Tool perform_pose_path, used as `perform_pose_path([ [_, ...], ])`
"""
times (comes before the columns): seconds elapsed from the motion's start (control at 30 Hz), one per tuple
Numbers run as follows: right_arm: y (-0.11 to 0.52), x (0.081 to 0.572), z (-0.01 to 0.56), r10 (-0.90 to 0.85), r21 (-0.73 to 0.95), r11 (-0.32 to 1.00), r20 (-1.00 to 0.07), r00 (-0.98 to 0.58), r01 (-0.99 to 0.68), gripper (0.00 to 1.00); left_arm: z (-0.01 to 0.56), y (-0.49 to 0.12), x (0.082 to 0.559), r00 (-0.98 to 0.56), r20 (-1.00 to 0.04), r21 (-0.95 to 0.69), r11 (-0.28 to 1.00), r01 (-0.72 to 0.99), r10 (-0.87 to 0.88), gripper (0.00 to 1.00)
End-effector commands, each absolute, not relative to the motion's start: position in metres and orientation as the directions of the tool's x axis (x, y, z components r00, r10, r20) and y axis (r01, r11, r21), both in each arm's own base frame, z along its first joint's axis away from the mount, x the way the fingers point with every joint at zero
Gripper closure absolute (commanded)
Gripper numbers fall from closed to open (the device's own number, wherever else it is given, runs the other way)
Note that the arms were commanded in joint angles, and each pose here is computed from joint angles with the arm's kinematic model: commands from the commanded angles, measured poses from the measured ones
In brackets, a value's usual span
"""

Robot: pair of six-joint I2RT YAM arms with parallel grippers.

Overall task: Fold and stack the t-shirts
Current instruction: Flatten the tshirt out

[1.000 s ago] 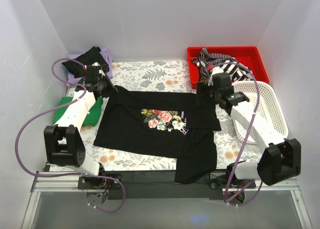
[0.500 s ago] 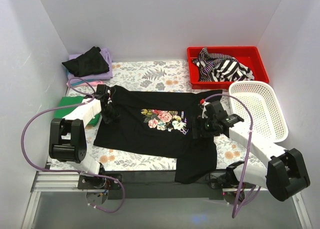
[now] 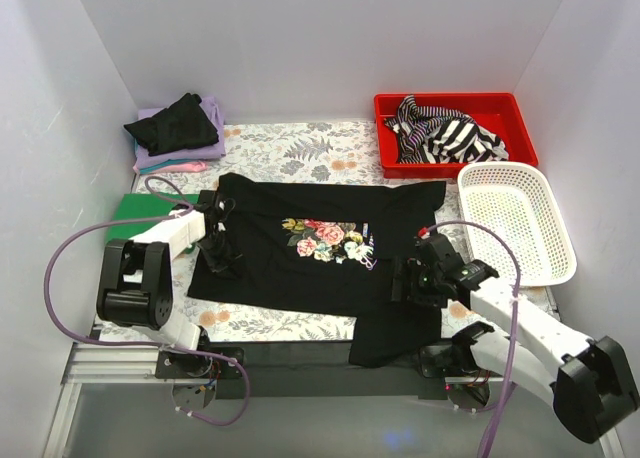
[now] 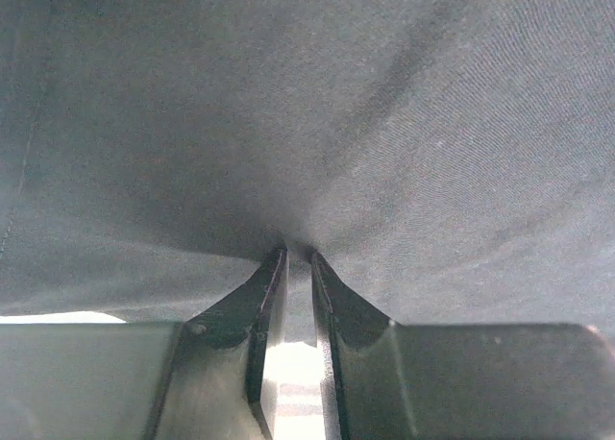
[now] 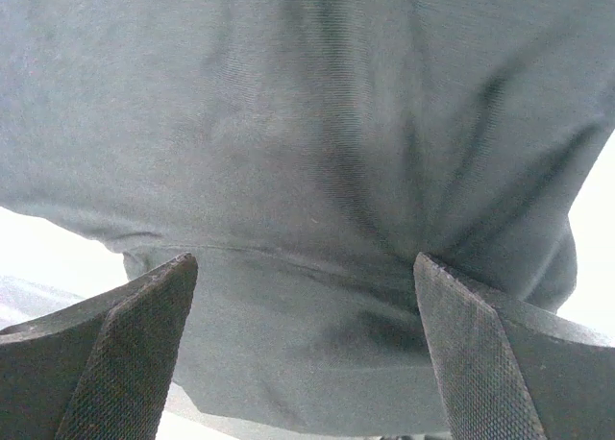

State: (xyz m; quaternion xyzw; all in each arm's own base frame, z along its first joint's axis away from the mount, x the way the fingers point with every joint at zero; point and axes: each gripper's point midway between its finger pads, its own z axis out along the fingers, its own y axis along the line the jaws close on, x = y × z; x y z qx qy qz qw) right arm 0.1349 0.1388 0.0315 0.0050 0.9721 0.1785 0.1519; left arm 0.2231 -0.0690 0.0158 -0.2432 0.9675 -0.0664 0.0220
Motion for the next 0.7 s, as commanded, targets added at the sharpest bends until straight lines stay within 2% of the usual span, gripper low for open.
perform_pose_path([
  [0.0, 0.121, 0.117, 0.026, 0.197, 0.306, 0.945, -0.241, -0.95, 0.118, 0.02, 0.014, -0.068, 0.193, -0.869, 0.053, -0.104, 0.863, -0.494, -0.491, 0.84],
  [0.13, 0.106, 0.132, 0.049, 0.265, 0.26, 0.948, -0.331, -0.906, 0.183, 0.02, 0.011, -0.07, 0.18, -0.858, 0.093, -0.096, 0.853, -0.512, -0.505, 0.84],
  [0.17, 0.093, 0.134, 0.052, 0.267, 0.198, 0.958, -0.358, -0.895, 0.207, 0.02, 0.012, -0.072, 0.179, -0.856, 0.098, -0.102, 0.85, -0.516, -0.508, 0.84],
  [0.3, 0.078, 0.159, 0.074, 0.229, 0.116, 0.973, -0.472, -0.851, 0.198, 0.02, 0.018, -0.074, 0.165, -0.85, 0.103, -0.095, 0.846, -0.525, -0.516, 0.84],
  [0.5, 0.082, 0.174, 0.066, 0.168, 0.024, 0.984, -0.43, -0.887, 0.175, 0.02, 0.024, -0.077, 0.148, -0.819, 0.111, -0.104, 0.813, -0.573, -0.563, 0.84],
  [0.57, 0.086, 0.176, 0.067, 0.16, 0.022, 0.986, -0.414, -0.896, 0.166, 0.02, 0.03, -0.077, 0.152, -0.82, 0.075, -0.127, 0.811, -0.572, -0.567, 0.83],
  [0.67, 0.096, 0.187, 0.089, 0.18, 0.09, 0.984, -0.462, -0.868, 0.156, 0.01, 0.045, -0.063, 0.174, -0.807, -0.041, -0.107, 0.806, -0.582, -0.589, 0.83],
])
